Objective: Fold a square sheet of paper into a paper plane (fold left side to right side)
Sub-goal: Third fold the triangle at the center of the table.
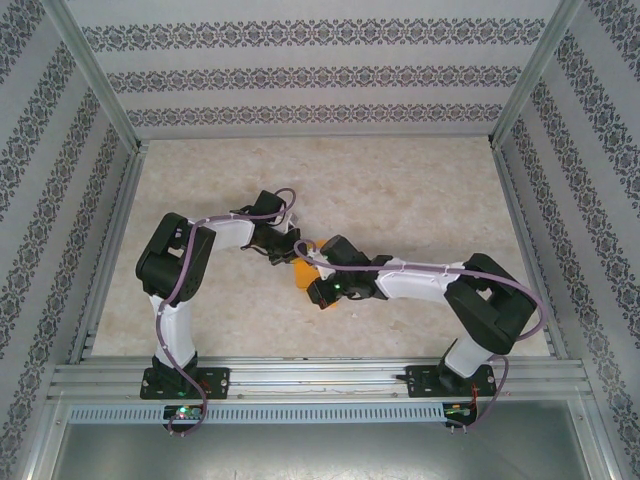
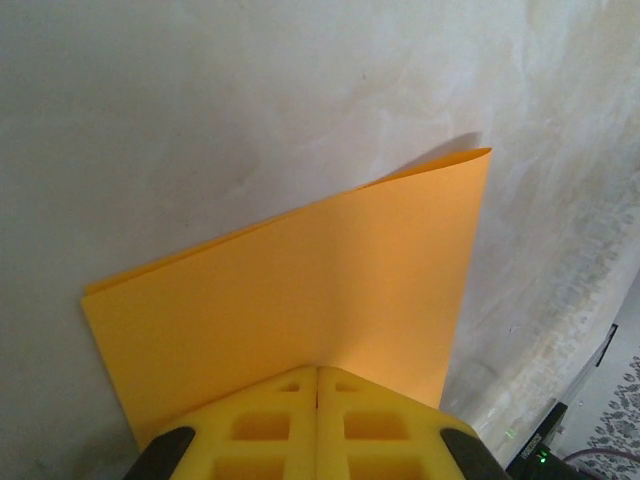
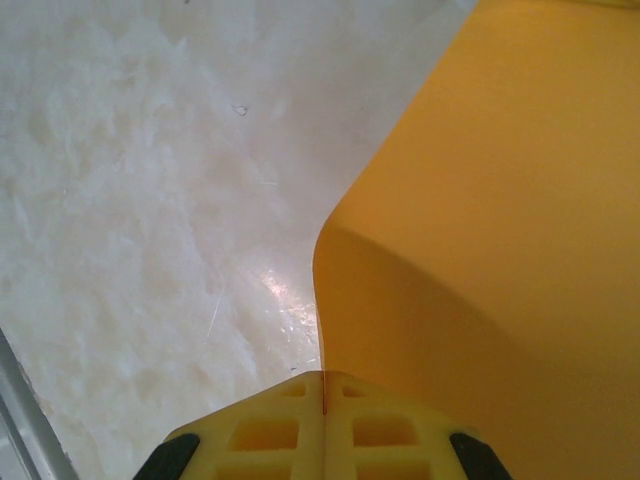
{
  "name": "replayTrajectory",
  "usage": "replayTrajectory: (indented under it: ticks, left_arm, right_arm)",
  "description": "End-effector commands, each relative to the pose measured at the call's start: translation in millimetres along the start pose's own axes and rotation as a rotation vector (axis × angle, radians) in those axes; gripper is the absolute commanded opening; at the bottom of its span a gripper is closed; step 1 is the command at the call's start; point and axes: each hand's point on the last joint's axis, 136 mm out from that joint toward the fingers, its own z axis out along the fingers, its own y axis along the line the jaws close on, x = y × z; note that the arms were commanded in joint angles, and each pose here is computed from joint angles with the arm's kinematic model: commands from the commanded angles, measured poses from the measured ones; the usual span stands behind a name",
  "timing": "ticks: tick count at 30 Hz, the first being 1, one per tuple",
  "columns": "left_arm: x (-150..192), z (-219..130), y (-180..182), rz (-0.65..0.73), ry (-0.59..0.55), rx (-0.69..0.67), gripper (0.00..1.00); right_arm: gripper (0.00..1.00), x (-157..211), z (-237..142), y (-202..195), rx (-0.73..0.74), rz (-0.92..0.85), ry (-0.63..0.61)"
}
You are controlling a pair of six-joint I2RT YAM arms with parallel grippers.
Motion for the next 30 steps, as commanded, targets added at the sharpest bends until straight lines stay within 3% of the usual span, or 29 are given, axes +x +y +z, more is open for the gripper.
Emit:
replayTrajectory:
  ticks: [1, 16, 30]
  left_arm:
    - [17, 9, 27, -0.001, 0.052, -0.108, 0.05]
    - [21, 14, 33, 0.034, 0.074, -0.152, 0.04]
    - [21, 14, 33, 0.033, 0.078, -0.159, 0.04]
  right_arm:
    - [0.00, 6, 5, -2, -0.064, 0.115, 0.025]
    - [0.00, -7, 1, -34, 0.000, 0.221, -0.024]
    - [0.00, -11, -3, -54, 0.088, 0.213, -0.011]
